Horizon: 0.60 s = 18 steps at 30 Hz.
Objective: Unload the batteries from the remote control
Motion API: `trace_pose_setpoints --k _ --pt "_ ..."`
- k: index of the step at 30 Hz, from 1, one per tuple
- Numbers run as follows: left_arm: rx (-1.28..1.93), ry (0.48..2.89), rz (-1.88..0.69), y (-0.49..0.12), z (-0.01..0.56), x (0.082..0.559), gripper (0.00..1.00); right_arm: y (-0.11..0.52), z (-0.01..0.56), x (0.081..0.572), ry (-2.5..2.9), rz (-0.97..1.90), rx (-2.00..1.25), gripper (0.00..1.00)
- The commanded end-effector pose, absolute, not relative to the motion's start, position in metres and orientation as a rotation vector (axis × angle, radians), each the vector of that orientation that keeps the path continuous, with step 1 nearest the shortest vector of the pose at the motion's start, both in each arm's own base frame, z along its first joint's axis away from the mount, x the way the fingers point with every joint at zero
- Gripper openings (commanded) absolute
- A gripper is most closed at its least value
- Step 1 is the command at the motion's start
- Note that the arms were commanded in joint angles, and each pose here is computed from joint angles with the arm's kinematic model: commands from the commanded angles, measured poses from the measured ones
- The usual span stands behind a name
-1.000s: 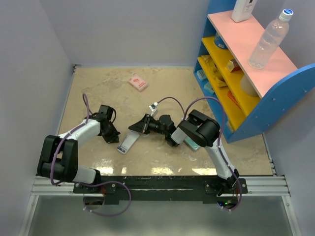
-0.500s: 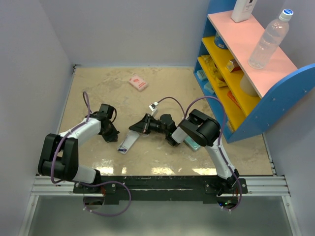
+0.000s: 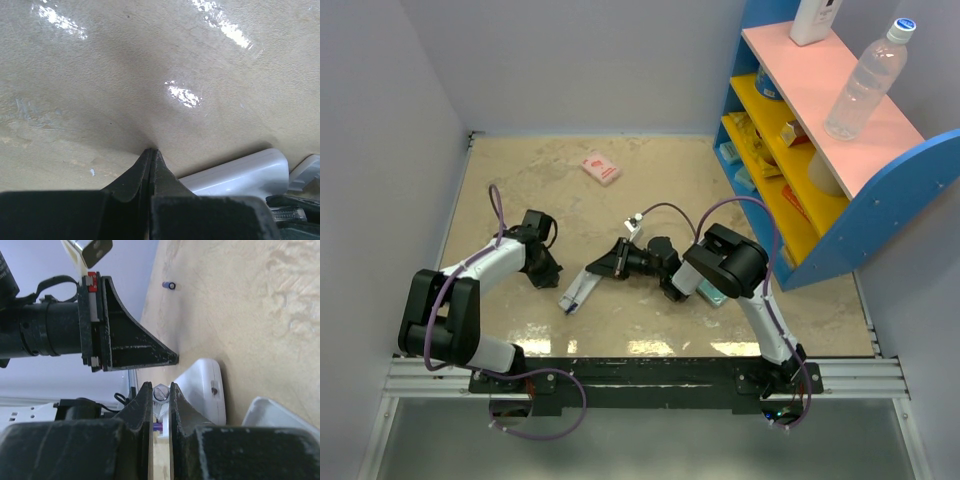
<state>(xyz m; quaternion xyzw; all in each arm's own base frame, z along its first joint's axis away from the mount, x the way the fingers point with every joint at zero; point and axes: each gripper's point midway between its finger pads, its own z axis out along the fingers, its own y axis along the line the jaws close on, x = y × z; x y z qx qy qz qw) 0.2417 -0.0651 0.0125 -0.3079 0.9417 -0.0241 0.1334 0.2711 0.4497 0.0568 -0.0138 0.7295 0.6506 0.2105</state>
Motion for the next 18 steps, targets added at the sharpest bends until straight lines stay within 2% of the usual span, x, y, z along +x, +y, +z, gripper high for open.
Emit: trace_pose_setpoints --k 1,18 --pt "-0.863 2.732 0.047 -0.051 0.006 0.241 0.0 0.445 0.101 0.266 1.834 1.87 -0.139 0.0" --pt "-0.85 2.73 0.068 -0.049 0.006 0.244 0.0 0.424 0.1 0.255 1.852 1.797 -0.166 0.0"
